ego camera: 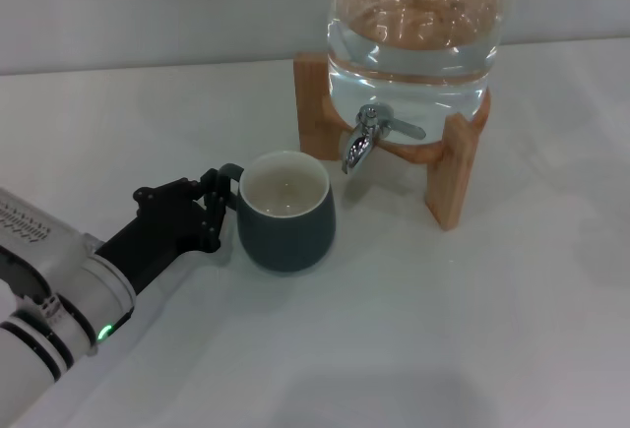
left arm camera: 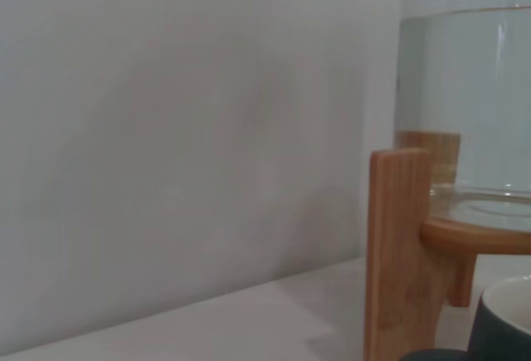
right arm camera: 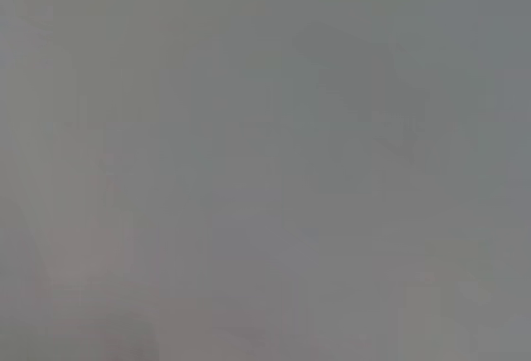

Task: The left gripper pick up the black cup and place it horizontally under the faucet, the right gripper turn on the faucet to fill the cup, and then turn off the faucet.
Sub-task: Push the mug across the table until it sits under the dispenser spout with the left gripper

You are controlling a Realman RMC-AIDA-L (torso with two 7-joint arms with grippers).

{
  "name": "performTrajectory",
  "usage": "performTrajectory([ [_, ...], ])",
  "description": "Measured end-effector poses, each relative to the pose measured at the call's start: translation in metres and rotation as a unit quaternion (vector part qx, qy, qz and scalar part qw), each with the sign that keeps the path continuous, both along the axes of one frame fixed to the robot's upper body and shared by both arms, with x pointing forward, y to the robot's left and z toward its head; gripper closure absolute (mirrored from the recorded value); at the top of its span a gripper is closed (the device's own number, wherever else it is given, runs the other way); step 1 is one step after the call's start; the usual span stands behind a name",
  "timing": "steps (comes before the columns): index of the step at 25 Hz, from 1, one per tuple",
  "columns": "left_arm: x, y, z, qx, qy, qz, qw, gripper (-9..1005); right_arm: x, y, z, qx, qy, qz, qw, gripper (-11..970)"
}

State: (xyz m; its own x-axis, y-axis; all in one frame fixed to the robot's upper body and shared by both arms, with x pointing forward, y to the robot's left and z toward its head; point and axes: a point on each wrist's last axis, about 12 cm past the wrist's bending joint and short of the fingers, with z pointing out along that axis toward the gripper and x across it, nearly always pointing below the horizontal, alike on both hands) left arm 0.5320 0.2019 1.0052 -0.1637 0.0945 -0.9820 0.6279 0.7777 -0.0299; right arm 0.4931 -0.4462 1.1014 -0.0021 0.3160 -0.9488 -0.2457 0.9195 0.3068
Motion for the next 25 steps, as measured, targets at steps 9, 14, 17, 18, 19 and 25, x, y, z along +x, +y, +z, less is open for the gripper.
performTrajectory([
  [9, 0.0, -0.009, 0.0, 0.001, 0.006, -0.015, 1.0, 894, 0.0, 0.0, 0.0, 0.0, 0.0, 0.0, 1.0, 118],
  [14, 0.004, -0.011, 0.001, 0.005, 0.006, -0.016, 1.0, 894, 0.001, 0.001, -0.001, 0.001, 0.0, 0.0, 1.0, 118],
  [17, 0.007, -0.013, 0.002, 0.01, 0.007, -0.018, 1.0, 894, 0.001, 0.003, -0.001, 0.002, 0.0, 0.001, 1.0, 118],
  [18, 0.008, -0.013, 0.002, 0.014, 0.009, -0.017, 1.0, 894, 0.001, 0.003, -0.001, 0.002, 0.0, 0.001, 1.0, 118],
  [19, 0.009, -0.014, 0.002, 0.016, 0.011, -0.017, 1.0, 894, 0.001, 0.003, -0.002, 0.001, 0.0, 0.001, 1.0, 118],
  [25, 0.014, -0.016, 0.003, 0.023, 0.018, -0.016, 0.999, 894, 0.001, 0.004, -0.002, 0.001, 0.001, 0.002, 1.0, 118],
])
